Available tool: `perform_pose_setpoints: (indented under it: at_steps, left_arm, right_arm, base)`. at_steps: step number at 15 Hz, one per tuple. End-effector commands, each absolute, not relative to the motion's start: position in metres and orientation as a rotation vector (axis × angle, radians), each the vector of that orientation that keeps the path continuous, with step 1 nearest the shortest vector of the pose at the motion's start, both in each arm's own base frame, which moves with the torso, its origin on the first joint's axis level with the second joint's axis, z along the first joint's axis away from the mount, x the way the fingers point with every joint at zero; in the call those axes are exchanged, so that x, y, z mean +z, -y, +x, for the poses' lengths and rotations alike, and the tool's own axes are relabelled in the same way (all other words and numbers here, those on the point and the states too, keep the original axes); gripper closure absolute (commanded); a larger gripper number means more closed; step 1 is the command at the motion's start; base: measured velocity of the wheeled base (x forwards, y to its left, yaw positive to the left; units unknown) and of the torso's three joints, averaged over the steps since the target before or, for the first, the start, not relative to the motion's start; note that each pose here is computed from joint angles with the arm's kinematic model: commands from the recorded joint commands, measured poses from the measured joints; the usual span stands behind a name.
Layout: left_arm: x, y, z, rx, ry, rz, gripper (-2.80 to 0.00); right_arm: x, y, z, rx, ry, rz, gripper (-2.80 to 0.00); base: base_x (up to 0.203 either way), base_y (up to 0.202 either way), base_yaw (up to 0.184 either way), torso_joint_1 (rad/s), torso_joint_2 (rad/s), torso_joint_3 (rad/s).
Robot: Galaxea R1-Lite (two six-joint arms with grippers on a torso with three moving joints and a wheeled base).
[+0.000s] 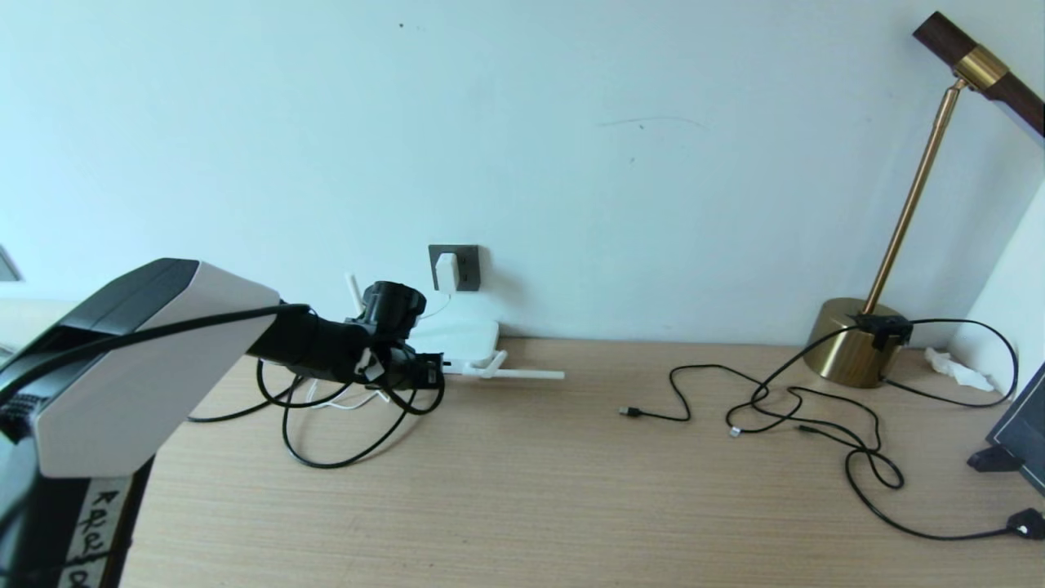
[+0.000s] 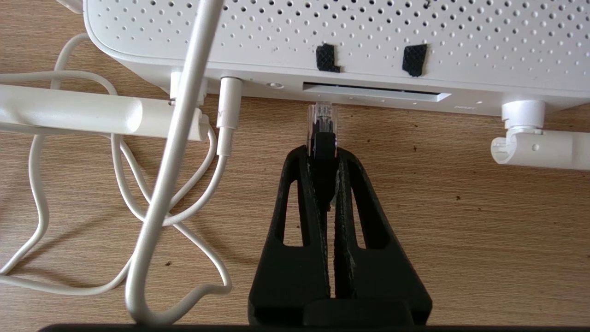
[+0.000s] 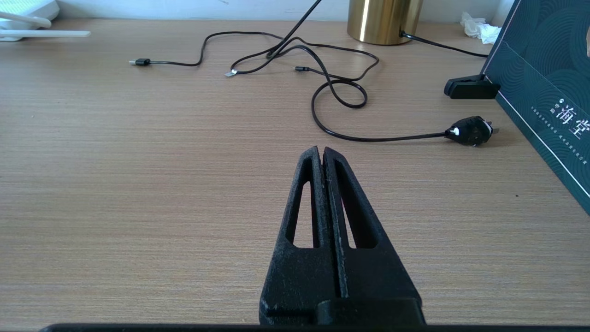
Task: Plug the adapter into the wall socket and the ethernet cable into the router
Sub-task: Plug cable into router interface
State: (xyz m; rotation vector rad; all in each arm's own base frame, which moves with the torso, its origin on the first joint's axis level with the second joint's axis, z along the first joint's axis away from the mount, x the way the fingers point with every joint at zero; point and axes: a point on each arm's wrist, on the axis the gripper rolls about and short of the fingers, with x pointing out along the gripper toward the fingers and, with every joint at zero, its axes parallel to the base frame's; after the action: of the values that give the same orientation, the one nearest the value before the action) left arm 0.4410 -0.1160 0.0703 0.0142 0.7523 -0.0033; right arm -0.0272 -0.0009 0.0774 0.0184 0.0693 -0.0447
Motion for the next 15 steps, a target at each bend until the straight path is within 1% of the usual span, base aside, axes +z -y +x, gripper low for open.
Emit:
perform_pose_setpoints:
  at_steps: [1, 15]
  left_arm:
    - [0.0719, 0.1166, 0.4403, -0.004, -0.749, 0.013, 0.00]
    - [0.0759, 0.1200, 0.4371, -0.012, -0.741, 0.015, 0.00]
  right_arm:
    - [0.0773, 0.0009, -0.0272, -0.045, -0.070, 0.018, 0.00]
    - [0.0774, 0.0009, -0.0272, -0.045, -0.070, 0.018, 0.00]
  base:
    - [0.000, 0.000, 0.000, 0.000, 0.00, 0.000]
    - [0.000, 0.000, 0.000, 0.000, 0.00, 0.000]
